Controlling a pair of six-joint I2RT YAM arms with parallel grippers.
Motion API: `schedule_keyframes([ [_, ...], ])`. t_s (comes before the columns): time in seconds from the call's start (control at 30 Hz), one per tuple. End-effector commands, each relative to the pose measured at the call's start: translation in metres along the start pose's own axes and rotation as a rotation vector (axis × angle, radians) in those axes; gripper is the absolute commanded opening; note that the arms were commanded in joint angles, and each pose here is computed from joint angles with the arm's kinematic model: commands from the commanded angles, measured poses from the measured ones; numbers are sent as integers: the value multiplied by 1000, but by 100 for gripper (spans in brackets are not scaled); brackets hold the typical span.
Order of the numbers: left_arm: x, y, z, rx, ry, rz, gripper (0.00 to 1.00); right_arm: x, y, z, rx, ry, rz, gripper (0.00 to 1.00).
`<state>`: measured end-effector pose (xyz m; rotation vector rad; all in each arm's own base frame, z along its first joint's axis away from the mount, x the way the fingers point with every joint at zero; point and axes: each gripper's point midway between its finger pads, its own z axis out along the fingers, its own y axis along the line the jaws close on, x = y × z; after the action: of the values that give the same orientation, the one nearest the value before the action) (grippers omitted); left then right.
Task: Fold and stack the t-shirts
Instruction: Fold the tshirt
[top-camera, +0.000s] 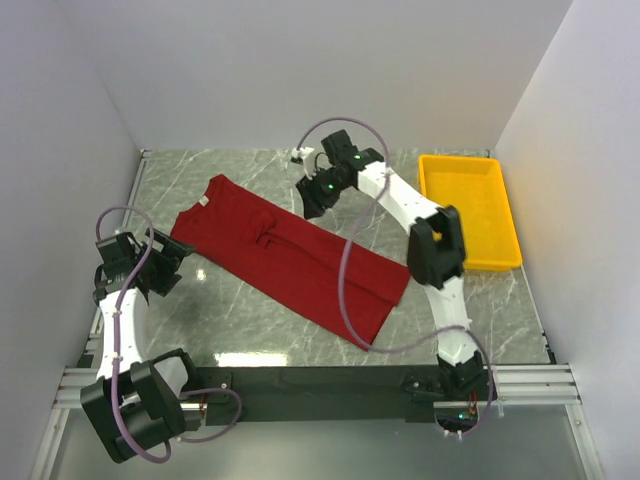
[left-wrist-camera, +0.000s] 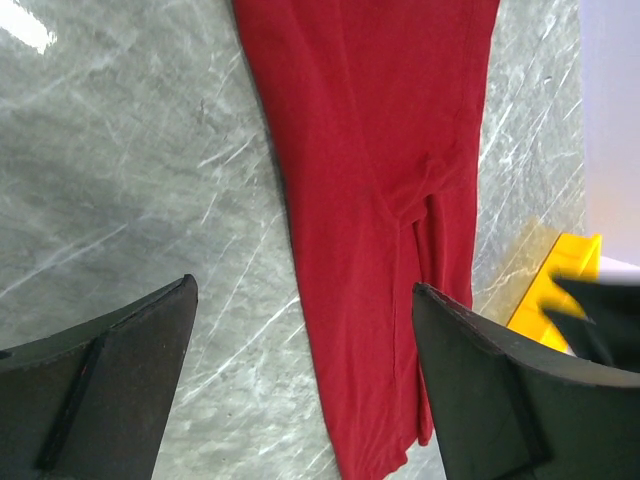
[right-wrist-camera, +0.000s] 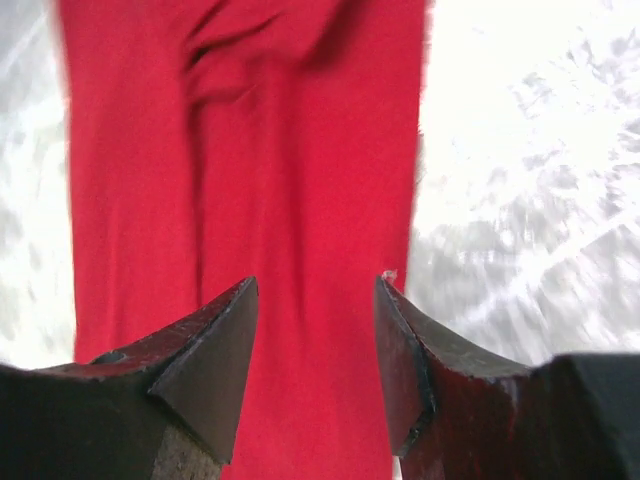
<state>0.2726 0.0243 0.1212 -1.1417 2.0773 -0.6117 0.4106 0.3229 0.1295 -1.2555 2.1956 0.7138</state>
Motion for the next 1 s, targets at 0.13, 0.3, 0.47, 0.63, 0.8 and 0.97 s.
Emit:
schedule_keyframes([
  [0.13, 0, -6, 2, 43, -4, -14, 93, -5, -26, 43, 25, 5, 412, 57],
  [0.3, 4, -1, 4, 33, 8, -23, 93, 1, -45, 53, 63, 0, 503, 57],
  [0.47, 6, 1, 8, 28, 18, -30, 92, 17, -49, 66, 76, 47, 537, 57],
  [0.63, 5, -1, 12, 42, 26, -40, 92, 30, -53, 77, 90, 81, 556, 57],
  [0.8, 5, -1, 15, 45, 36, -45, 91, 33, -53, 84, 87, 94, 560, 56],
  [0.97, 5, -2, 15, 45, 36, -47, 91, 37, -49, 92, 81, 114, 572, 51],
])
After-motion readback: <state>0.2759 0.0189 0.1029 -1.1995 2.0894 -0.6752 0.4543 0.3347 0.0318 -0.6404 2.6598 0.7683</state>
